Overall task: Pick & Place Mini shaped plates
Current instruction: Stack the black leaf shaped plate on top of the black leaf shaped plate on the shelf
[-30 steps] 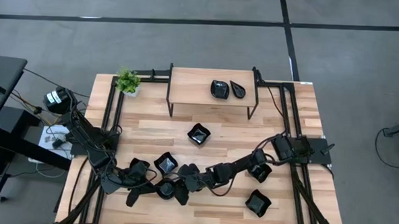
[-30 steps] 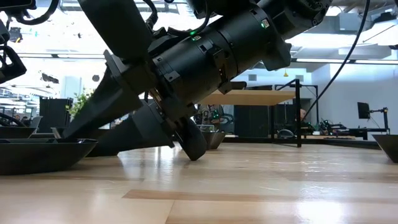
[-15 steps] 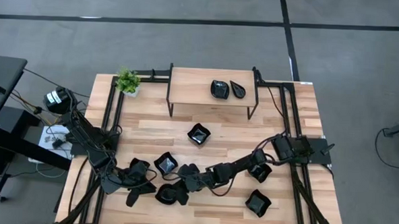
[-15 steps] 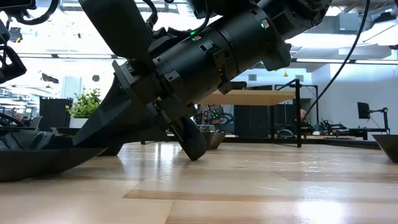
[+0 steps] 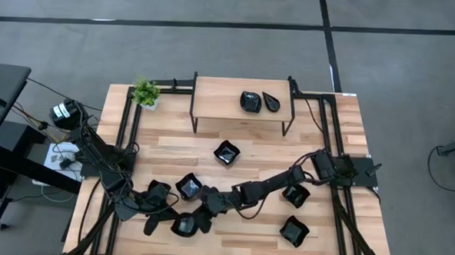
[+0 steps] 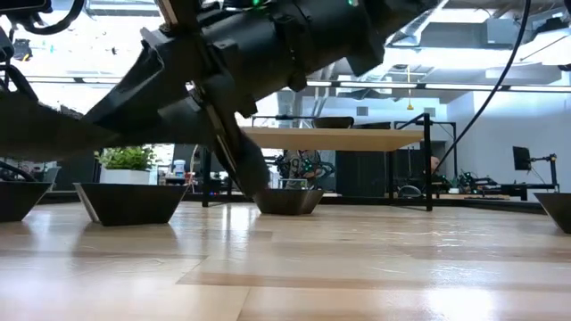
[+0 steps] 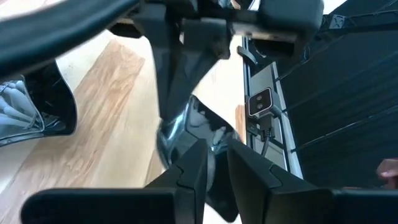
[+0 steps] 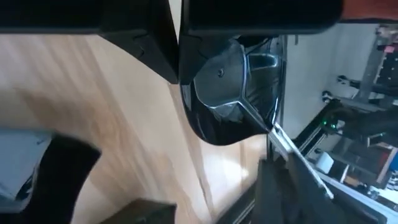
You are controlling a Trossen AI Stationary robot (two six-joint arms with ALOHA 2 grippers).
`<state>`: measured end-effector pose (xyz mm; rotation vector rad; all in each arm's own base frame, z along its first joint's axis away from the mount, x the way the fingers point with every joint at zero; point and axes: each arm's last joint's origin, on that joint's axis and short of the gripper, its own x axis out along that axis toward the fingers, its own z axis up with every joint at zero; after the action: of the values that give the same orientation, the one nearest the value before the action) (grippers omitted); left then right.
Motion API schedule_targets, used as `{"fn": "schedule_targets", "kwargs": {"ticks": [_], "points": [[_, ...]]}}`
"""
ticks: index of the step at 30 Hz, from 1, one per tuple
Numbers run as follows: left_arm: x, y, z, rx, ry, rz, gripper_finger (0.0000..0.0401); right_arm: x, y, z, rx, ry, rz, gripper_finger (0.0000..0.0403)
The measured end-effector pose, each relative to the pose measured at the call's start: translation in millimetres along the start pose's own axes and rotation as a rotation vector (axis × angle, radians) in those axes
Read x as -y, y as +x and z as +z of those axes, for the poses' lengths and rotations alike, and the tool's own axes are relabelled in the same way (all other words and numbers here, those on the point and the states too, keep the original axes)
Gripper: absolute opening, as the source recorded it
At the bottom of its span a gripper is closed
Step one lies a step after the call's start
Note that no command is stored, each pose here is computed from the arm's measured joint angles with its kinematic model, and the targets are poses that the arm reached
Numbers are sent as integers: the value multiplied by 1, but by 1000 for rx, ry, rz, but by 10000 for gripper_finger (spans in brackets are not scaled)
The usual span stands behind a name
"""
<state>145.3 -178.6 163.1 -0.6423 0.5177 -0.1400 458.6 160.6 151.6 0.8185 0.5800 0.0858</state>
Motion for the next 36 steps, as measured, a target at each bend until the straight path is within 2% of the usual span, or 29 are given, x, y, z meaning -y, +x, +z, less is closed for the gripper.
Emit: {"fn": "schedule_targets", "kwargs": {"ticks": [4, 7, 13, 21, 29, 36], "points": [[0, 0, 0, 2, -3, -4, 64, -6, -8, 13, 1, 32, 27, 2], [2, 0, 0, 3, -5, -13, 64, -12, -21, 21, -26, 30, -8, 1], [4, -2, -2, -3, 3, -29, 64, -9, -56, 36, -99, 13, -225, 1], [5, -2, -1, 6, -2, -42, 64, -15, -112, 68, -77, 17, -381, 1], [6, 1, 11, 139, 89, -13, 64, -28, -191, 109, 23, -2, -425, 3], [-8, 9, 44, 299, 184, 112, 64, -29, -277, 136, 213, 27, -539, 3]]}}
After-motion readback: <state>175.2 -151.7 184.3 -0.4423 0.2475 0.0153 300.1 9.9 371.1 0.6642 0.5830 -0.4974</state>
